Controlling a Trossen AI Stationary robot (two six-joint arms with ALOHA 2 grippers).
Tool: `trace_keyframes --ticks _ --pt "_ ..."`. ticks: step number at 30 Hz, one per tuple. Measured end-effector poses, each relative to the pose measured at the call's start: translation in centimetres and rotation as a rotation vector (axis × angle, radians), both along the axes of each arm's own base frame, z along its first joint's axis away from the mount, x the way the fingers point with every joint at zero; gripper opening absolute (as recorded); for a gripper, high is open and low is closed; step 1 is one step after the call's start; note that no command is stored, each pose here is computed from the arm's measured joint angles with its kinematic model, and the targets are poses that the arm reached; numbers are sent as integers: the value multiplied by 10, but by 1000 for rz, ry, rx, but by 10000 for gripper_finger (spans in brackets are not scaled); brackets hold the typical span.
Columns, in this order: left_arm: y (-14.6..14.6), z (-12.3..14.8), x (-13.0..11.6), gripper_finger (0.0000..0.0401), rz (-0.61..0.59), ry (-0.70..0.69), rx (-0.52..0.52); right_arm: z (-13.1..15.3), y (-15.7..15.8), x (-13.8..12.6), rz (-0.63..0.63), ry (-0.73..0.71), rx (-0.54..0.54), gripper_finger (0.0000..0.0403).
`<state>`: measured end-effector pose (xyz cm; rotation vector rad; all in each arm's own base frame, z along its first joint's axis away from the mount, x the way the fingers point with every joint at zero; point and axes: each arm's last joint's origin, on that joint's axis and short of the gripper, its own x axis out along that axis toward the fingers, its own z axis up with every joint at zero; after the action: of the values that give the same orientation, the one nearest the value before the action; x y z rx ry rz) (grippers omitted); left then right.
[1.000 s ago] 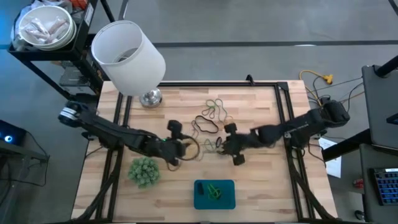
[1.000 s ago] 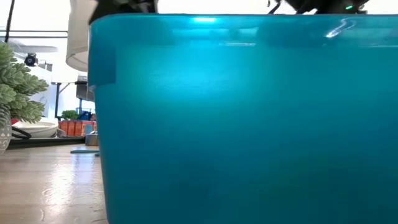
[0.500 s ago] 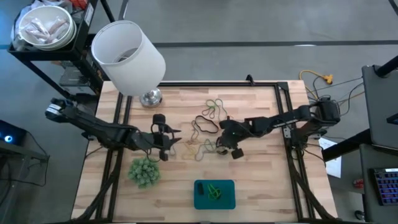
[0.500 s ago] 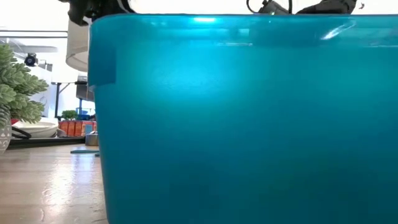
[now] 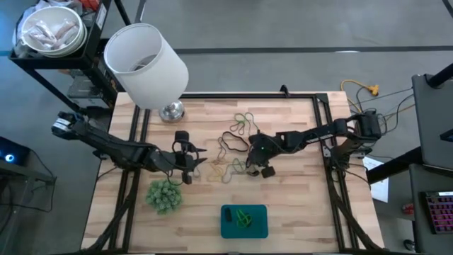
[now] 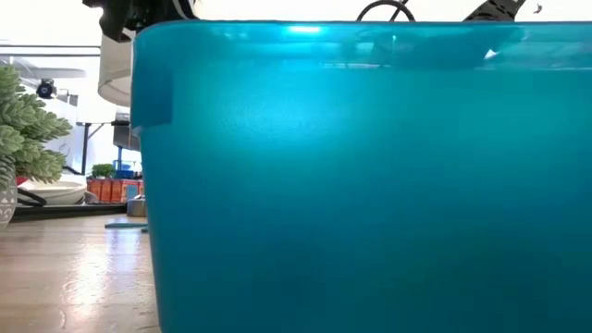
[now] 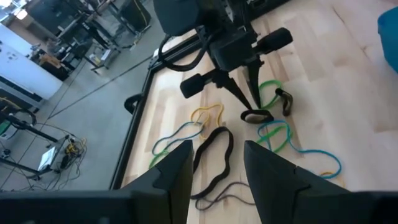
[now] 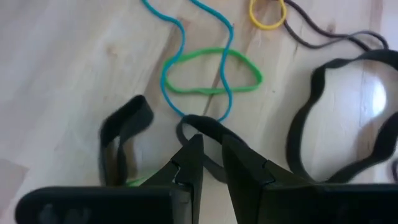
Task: Pick and place rubber bands into bin
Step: Put the black rubber band into the blue bin
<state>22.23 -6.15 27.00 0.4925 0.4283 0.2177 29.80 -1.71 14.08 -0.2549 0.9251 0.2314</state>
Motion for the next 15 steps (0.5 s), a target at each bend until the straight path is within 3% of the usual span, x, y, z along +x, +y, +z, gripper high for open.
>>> trace_keyframes --ticks 15 --pt "0 -1 1 128 0 2 1 -1 0 -1 13 9 30 54"
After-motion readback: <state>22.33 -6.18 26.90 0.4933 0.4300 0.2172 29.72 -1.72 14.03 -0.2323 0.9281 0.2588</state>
